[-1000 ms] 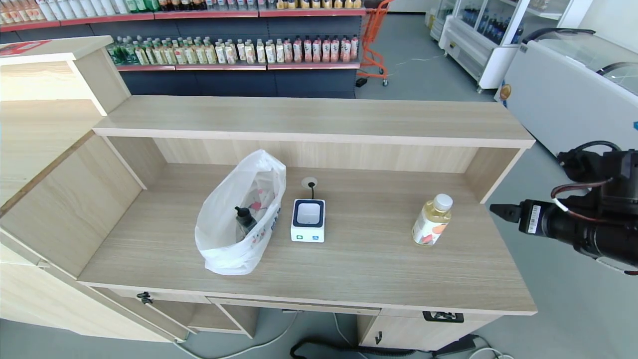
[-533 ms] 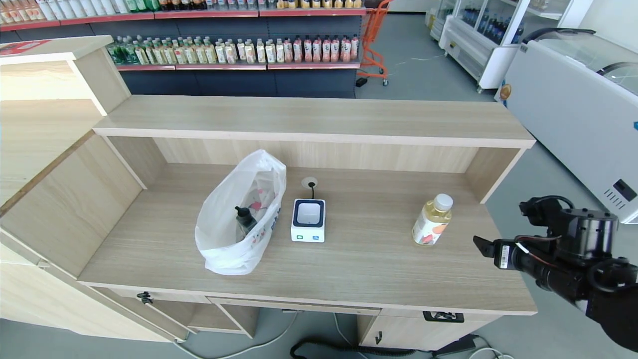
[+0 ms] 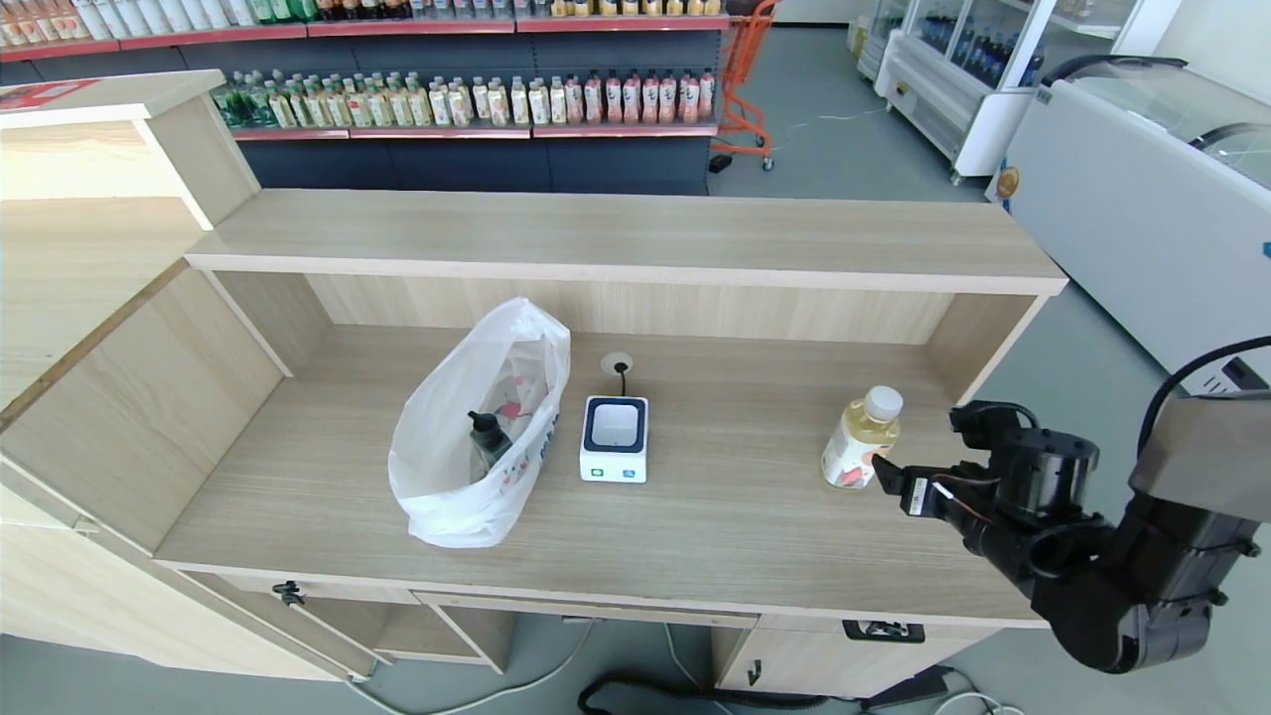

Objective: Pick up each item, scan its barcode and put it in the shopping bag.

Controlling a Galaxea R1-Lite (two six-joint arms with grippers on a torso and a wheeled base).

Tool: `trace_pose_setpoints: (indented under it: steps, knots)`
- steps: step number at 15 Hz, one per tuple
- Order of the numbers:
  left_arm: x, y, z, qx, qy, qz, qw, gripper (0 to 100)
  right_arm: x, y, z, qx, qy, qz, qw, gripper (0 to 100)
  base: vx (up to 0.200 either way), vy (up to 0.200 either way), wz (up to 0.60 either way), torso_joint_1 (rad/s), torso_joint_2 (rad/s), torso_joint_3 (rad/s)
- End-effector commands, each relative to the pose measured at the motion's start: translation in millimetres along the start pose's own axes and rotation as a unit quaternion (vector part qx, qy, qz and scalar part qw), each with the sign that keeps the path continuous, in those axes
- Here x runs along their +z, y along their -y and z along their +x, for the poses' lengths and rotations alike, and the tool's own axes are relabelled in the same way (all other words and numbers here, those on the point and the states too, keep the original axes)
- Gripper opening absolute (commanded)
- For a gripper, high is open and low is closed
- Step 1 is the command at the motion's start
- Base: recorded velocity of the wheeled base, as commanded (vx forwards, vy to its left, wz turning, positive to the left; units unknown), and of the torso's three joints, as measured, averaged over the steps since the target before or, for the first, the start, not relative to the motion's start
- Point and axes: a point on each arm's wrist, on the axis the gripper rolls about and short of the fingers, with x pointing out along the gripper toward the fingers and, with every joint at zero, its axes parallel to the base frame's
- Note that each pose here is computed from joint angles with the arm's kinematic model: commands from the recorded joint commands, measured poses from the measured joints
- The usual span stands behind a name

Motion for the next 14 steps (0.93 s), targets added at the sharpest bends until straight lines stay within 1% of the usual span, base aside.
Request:
trace_pose_setpoints:
  steps: [1,3,7,10,11,14]
  knots:
    - [0.2,0.0,-0.1,0.0,0.0,0.0,1.0,100,-13.2,-14.8,33.3,0.012,0.011,-0.008,1.0,100,0.0,0.0,0.0,0.0,0.0,0.0]
    - [-0.2,0.0,0.1,0.0,0.0,0.0,1.0,100,-9.4,-25.1,47.8,0.023,0.03,-0.014,0.999,100,0.0,0.0,0.0,0.0,0.0,0.0]
    - [-0.2,0.0,0.1,0.0,0.0,0.0,1.0,100,-17.9,-43.7,65.2,0.06,0.043,-0.05,0.996,100,0.0,0.0,0.0,0.0,0.0,0.0]
    - [0.2,0.0,-0.1,0.0,0.0,0.0,1.0,100,-23.8,-49.4,82.0,0.061,0.054,-0.069,0.994,100,0.0,0.0,0.0,0.0,0.0,0.0]
    - [0.2,0.0,-0.1,0.0,0.0,0.0,1.0,100,-20.4,-51.3,87.6,0.062,0.066,-0.066,0.994,100,0.0,0.0,0.0,0.0,0.0,0.0]
    - [0.2,0.0,-0.1,0.0,0.0,0.0,1.0,100,-17.3,-58.4,99.6,0.065,0.079,-0.065,0.993,100,0.0,0.0,0.0,0.0,0.0,0.0]
